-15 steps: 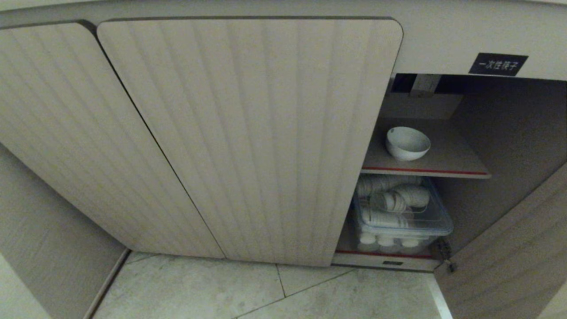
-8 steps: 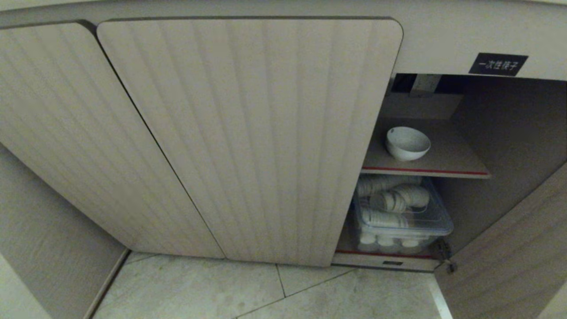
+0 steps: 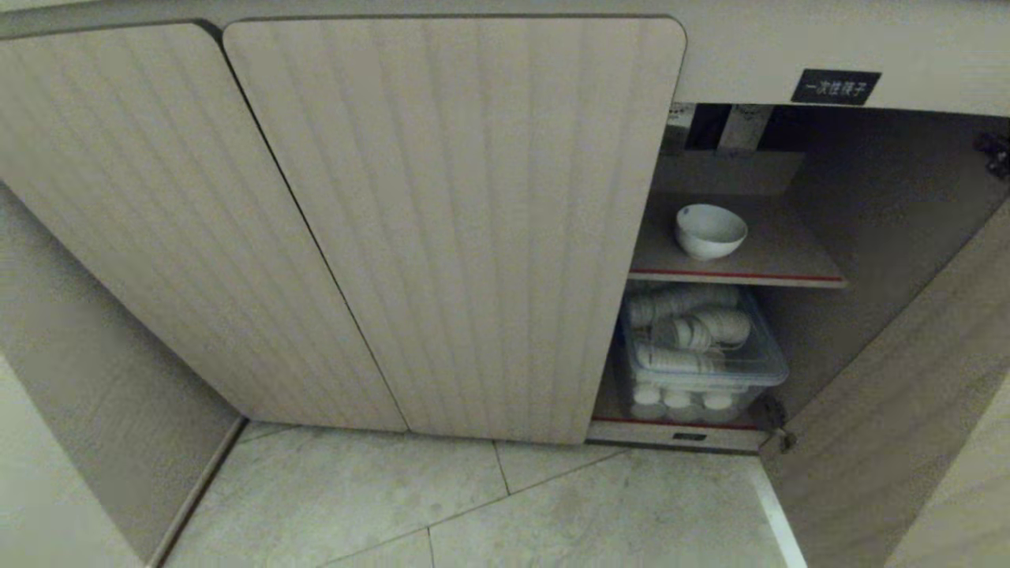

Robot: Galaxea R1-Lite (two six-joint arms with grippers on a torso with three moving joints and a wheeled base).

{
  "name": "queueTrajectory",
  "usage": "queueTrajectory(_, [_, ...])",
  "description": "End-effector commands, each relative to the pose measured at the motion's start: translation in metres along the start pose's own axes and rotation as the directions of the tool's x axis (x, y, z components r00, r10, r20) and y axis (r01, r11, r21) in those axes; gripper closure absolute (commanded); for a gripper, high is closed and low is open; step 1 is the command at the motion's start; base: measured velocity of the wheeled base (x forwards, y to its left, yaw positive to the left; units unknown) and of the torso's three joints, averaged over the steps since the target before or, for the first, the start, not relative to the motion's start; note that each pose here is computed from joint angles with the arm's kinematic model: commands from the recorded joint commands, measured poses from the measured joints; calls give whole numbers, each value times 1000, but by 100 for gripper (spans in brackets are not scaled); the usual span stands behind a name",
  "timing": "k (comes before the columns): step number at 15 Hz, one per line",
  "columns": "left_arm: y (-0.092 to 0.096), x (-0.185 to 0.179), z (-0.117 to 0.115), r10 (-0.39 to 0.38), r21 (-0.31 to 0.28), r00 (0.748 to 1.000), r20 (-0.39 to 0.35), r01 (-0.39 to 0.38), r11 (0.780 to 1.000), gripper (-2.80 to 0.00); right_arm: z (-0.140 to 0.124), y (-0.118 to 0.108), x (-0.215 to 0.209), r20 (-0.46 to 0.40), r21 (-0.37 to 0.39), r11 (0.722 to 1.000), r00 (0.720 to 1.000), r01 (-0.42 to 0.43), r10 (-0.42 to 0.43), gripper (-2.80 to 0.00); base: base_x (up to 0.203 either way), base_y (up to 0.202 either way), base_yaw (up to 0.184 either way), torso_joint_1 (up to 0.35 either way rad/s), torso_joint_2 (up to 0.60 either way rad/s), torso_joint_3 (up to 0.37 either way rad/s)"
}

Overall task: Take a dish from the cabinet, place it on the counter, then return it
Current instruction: Close the cabinet door

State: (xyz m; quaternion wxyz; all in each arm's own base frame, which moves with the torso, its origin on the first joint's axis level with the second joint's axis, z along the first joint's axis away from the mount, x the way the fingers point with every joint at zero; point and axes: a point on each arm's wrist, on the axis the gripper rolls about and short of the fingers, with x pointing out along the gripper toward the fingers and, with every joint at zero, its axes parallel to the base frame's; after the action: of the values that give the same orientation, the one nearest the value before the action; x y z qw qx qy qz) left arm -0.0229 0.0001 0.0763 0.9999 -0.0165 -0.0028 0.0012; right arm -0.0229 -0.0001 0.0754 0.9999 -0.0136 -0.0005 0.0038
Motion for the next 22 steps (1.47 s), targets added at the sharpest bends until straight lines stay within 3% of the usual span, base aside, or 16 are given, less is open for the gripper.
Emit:
queueTrajectory(1, [0,0,0,1,-1,1000,0,-1,1000,0,0,0,0,-1,0,1000,1000,-2,2,0,-196,0,-1,2,-2,2])
queueTrajectory(10, [0,0,0,2,-1,1000,-1,-2,1000,0,0,0,0,-1,0,1000,1000,-2,2,0,-184,0,-2,1,3,2])
queueTrajectory(22, [0,0,0,1,-1,1000,0,-1,1000,0,0,0,0,-1,0,1000,1000,-2,2,0,0,0,0,0,0,0])
